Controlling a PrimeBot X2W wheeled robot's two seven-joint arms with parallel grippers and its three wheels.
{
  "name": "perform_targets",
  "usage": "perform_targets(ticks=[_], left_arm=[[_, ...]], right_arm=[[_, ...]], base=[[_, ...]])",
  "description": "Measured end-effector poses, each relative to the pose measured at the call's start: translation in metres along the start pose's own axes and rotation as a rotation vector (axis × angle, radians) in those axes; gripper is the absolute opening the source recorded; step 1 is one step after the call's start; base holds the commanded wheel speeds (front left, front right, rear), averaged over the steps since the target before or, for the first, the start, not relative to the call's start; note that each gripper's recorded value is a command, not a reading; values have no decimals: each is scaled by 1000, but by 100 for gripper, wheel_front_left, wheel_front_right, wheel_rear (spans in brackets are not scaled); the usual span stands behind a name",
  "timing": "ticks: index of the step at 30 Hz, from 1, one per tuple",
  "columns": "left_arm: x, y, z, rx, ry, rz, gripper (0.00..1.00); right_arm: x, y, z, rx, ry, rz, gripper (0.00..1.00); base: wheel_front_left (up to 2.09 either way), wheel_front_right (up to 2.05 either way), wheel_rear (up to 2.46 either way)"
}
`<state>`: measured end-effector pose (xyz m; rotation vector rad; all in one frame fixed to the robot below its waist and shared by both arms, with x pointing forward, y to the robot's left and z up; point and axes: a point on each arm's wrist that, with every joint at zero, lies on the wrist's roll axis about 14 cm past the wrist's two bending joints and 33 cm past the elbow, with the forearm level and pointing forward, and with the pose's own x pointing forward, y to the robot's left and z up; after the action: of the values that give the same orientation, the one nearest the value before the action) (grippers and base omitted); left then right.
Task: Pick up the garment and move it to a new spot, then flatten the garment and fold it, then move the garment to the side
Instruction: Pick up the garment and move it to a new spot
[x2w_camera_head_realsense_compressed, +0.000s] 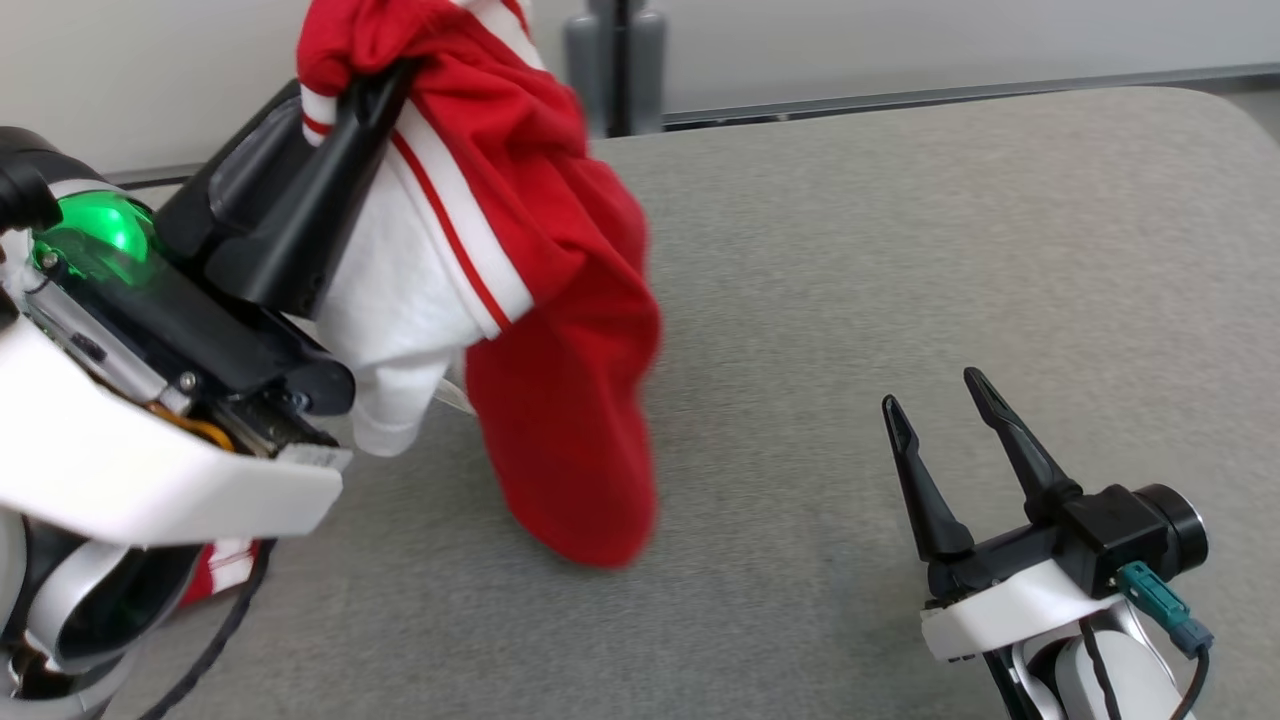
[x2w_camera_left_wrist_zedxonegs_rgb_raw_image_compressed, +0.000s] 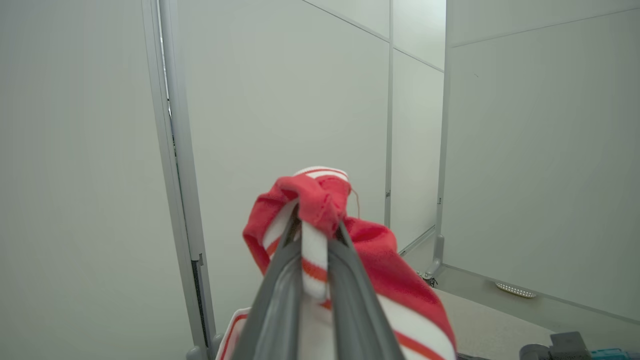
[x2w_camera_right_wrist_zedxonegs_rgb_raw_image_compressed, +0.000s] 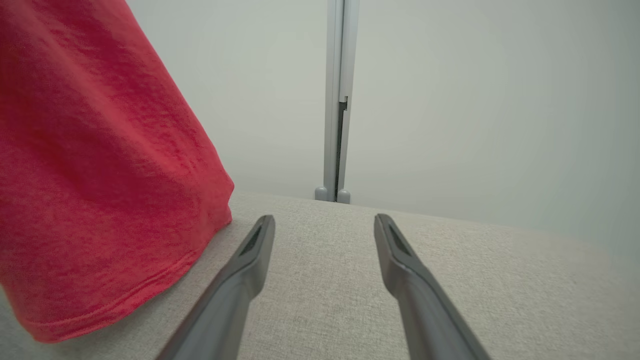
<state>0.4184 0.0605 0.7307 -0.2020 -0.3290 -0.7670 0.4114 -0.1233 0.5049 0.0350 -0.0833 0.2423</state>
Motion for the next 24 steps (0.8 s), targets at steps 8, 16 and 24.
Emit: perform_targets(ticks=[8, 16, 24], left_arm=[[24, -39, -39, -133, 93, -112, 0], [-1, -67, -228, -344, 504, -56, 0], [-41, -97, -324, -369, 651, -24, 0]], right_arm=[[-33, -42, 11, -13, -10, -148, 100], [-57, -71, 4, -2, 21, -257, 100], [-60, -80, -1, -6, 39, -285, 100]], base=[[0, 0, 0], [0, 0, 0], [0, 0, 0]])
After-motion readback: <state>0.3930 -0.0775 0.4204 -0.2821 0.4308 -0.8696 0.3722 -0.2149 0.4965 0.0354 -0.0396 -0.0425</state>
